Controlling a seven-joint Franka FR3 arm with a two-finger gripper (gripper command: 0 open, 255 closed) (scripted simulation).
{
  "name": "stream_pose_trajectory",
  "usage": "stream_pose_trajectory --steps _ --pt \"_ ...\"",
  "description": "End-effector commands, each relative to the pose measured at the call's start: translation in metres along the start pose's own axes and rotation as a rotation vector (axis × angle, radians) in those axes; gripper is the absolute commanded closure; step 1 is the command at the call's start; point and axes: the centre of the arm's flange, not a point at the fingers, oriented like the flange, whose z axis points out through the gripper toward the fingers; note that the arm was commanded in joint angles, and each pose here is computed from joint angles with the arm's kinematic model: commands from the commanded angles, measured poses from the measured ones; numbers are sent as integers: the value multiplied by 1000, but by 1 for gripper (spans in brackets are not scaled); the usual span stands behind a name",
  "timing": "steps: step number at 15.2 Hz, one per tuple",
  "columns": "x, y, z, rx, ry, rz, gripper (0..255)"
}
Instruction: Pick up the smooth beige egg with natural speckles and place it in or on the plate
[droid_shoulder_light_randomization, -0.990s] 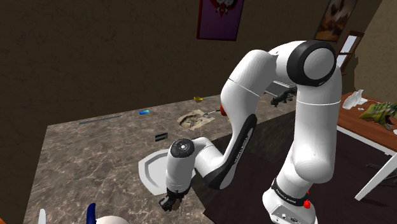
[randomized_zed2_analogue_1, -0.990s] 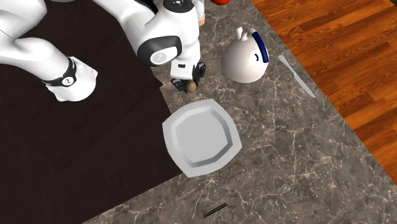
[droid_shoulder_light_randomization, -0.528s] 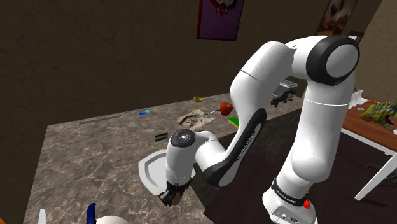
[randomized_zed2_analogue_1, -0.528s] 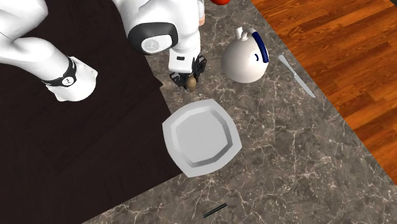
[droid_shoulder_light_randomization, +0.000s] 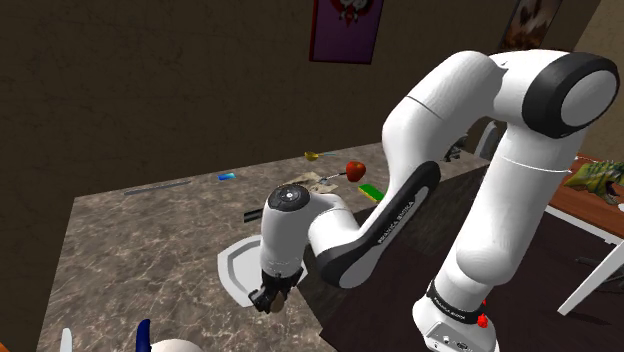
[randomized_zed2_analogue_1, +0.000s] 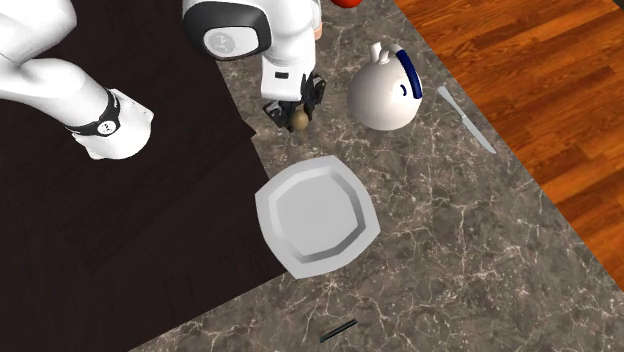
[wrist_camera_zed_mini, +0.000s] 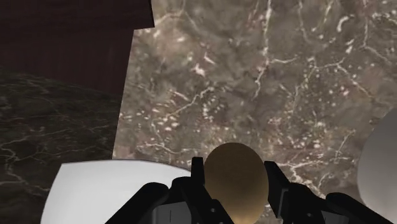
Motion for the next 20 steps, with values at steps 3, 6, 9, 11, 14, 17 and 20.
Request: stream_pose_trajectory --steps 3,6,9,11,14,17,20 --pt "35 16 -2 0 -1 0 255" --pt "71 32 2 0 -1 0 255" --pt "107 49 6 0 -1 0 255" --pt "131 59 8 0 -1 0 255" --pt "167 76 12 0 -1 0 255" --pt "181 82 19 0 -1 0 255" --pt "180 82 34 0 -1 0 255"
